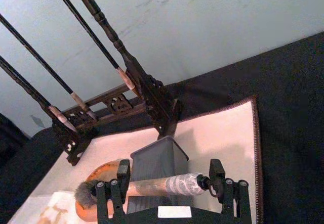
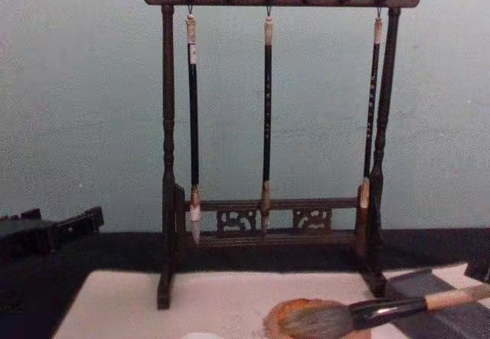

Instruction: Pick up the brush from the inkstone, write on the paper, then place the brush back to its original position.

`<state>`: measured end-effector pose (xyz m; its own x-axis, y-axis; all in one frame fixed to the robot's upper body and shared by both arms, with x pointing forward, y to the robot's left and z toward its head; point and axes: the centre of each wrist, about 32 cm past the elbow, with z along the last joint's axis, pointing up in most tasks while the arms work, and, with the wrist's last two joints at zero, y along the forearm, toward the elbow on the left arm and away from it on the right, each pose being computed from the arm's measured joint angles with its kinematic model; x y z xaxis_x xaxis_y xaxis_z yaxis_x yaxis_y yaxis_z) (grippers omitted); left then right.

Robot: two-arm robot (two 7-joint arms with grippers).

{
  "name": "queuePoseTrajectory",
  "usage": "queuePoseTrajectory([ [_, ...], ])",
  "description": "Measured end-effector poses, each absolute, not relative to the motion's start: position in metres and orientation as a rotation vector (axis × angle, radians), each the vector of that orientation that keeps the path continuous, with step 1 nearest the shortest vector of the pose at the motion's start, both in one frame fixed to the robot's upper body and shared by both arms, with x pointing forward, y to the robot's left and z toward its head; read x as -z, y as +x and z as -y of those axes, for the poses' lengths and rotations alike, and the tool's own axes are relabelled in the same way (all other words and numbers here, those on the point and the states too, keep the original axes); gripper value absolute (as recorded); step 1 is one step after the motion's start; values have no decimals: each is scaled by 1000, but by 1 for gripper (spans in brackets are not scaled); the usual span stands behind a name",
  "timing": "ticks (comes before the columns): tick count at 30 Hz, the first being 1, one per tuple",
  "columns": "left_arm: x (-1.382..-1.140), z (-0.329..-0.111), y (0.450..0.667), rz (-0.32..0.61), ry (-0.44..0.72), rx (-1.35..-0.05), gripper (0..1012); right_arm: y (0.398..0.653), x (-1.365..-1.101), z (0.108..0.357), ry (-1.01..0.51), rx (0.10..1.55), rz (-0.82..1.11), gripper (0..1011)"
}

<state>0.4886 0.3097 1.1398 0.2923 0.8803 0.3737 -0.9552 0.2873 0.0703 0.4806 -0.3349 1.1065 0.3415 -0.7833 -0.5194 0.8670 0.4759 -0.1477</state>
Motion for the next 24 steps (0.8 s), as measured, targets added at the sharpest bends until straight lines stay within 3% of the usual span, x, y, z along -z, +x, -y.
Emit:
queuePoseTrajectory([
  [5,-1140,-310,489,285,304,-1248,1002,481,-1106,335,165,1080,-577,1003],
  [11,-1140,-310,489,285,304,-1248,1002,480,-1106,335,166,1080,-577,894],
  [24,-1140,-310,489,285,304,-1248,1002,474,-1106,332,193,1072,-580,484],
])
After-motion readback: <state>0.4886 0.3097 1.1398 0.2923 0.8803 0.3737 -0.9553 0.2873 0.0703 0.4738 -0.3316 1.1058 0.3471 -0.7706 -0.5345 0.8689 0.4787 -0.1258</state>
